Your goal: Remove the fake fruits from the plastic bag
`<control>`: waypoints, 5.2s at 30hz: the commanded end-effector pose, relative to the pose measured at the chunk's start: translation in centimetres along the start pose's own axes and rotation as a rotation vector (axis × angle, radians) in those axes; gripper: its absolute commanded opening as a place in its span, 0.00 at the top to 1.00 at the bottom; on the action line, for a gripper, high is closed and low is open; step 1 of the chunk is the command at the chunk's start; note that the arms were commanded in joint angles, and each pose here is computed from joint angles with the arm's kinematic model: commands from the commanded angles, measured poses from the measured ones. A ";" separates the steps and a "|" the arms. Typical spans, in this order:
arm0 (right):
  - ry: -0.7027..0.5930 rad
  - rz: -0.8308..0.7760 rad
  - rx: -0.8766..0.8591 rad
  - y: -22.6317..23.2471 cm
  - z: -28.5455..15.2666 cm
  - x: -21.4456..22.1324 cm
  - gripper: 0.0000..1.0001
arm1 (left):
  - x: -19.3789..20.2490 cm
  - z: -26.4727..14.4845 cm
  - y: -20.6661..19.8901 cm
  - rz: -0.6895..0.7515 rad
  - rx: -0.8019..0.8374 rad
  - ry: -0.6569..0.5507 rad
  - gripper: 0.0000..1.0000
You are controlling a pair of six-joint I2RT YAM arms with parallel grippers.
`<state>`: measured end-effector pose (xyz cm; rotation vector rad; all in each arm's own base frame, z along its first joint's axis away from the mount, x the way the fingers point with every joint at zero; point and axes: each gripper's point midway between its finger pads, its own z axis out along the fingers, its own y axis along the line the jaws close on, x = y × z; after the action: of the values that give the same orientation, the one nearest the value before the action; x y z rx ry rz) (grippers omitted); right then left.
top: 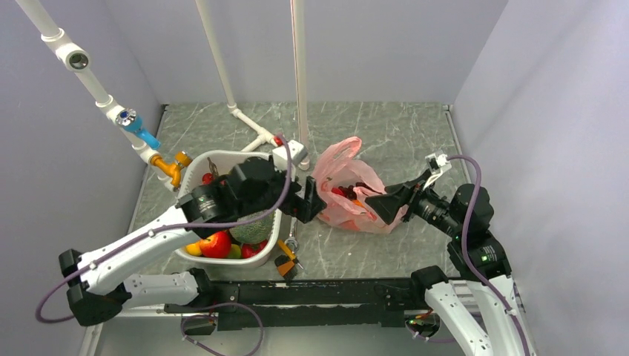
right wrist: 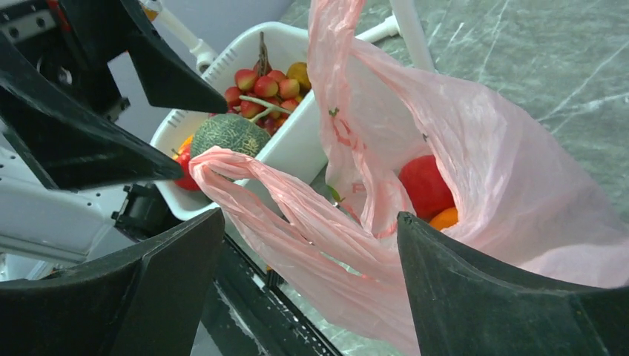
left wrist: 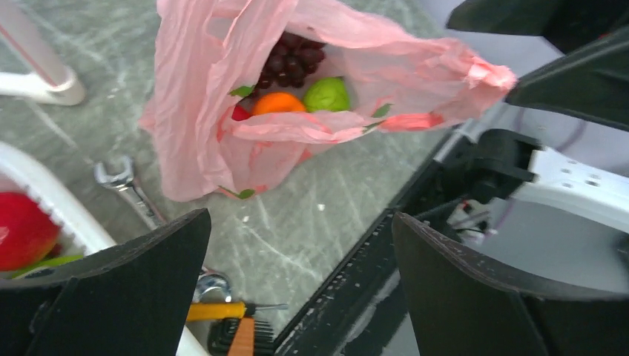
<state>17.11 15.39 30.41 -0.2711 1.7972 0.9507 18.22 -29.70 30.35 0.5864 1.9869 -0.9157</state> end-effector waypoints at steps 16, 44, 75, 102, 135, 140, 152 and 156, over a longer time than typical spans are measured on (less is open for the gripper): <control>-0.053 0.036 0.299 -3.2 -3.1 -1.4 0.12 | -5.4 10.5 3.2 0.180 -0.618 -0.121 0.07; 0.140 -0.238 0.363 -0.4 4.1 -1.5 0.04 | -2.3 10.8 2.5 -0.161 -0.063 -0.036 0.99; -0.039 0.134 -0.009 2.5 -6.1 3.3 0.96 | -5.4 7.0 9.7 -0.311 0.087 -0.168 1.00; 0.184 -0.100 0.157 4.4 -3.5 -1.3 0.01 | -5.2 5.1 8.1 -0.199 0.176 -0.067 1.00; 0.383 -0.304 0.568 -6.6 7.6 4.3 0.92 | -2.2 2.2 8.7 -0.212 0.034 0.006 0.75; 0.265 -0.257 0.402 -3.7 7.3 2.9 1.00 | 0.1 -0.5 7.7 -0.176 -0.038 -0.005 0.40; 0.210 -0.234 0.361 -2.7 7.1 1.7 1.00 | 6.0 -4.9 0.4 -0.262 0.030 -0.030 0.20; 0.174 -0.223 0.354 -2.4 6.7 1.0 1.00 | 7.4 -3.8 -1.6 -0.248 0.108 0.015 0.19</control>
<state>22.35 18.45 24.91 -0.3831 2.0979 0.3806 11.32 -25.88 26.24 0.4552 2.0691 -1.1409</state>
